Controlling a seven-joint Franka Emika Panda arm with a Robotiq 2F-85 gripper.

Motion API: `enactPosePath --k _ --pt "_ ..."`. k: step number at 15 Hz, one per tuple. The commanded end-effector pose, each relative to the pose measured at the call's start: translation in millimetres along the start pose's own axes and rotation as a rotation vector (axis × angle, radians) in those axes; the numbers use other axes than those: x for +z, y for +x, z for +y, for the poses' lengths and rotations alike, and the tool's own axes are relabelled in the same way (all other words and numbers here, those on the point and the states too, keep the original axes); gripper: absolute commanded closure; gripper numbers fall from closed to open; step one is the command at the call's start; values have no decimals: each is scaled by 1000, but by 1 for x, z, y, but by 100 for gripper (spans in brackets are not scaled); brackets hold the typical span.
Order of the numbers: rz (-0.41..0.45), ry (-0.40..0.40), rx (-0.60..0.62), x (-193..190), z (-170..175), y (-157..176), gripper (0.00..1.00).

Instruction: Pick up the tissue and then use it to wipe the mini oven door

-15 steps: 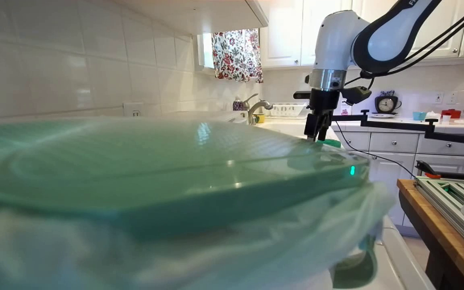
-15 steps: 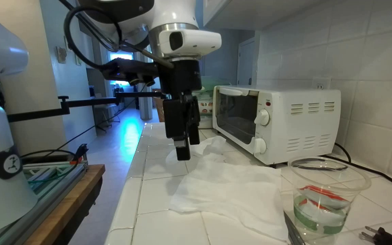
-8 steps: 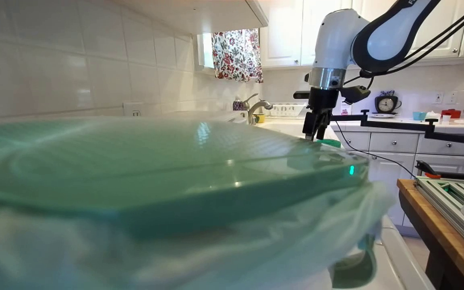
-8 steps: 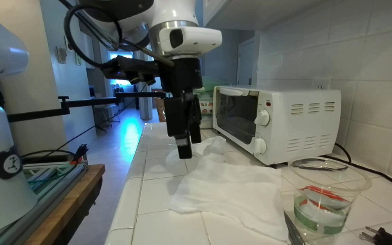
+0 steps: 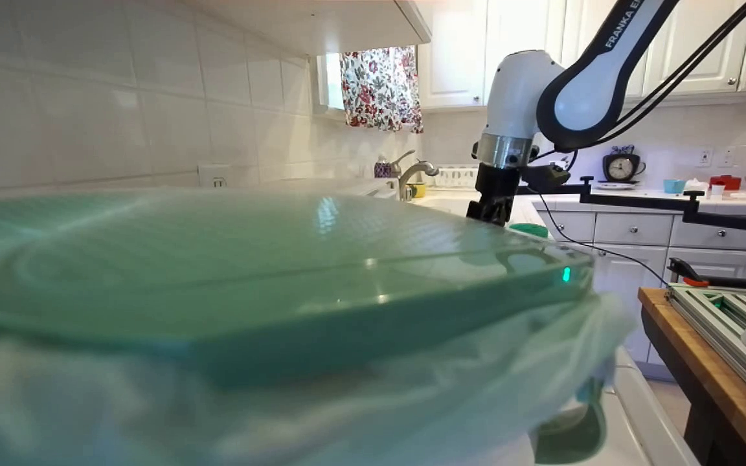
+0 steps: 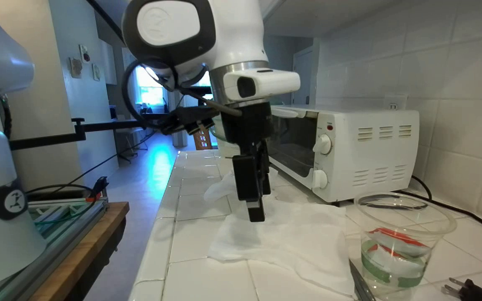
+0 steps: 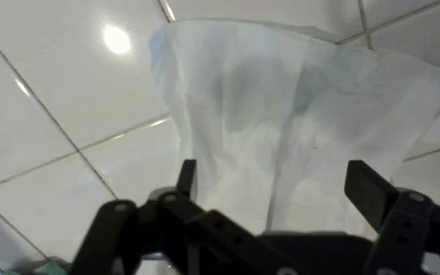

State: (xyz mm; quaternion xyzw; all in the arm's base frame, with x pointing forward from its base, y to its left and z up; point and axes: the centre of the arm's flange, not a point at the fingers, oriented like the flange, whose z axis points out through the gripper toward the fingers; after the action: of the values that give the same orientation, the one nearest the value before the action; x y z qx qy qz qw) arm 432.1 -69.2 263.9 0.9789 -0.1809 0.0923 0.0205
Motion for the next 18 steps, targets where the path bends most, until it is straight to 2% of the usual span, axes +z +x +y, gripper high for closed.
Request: enactPosePath --k 1,4,5,6,11,15,18 --pt "1 29 -18 26 -7 19 0" --pt "11 26 -23 40 -11 26 0" --pt "9 24 -23 44 -11 28 9" --pt "5 24 -23 48 -10 29 27" --pt "8 11 -21 59 -9 34 67" --pt "19 -12 -29 44 -14 33 98" --pt "28 -21 -56 34 -26 22 100"
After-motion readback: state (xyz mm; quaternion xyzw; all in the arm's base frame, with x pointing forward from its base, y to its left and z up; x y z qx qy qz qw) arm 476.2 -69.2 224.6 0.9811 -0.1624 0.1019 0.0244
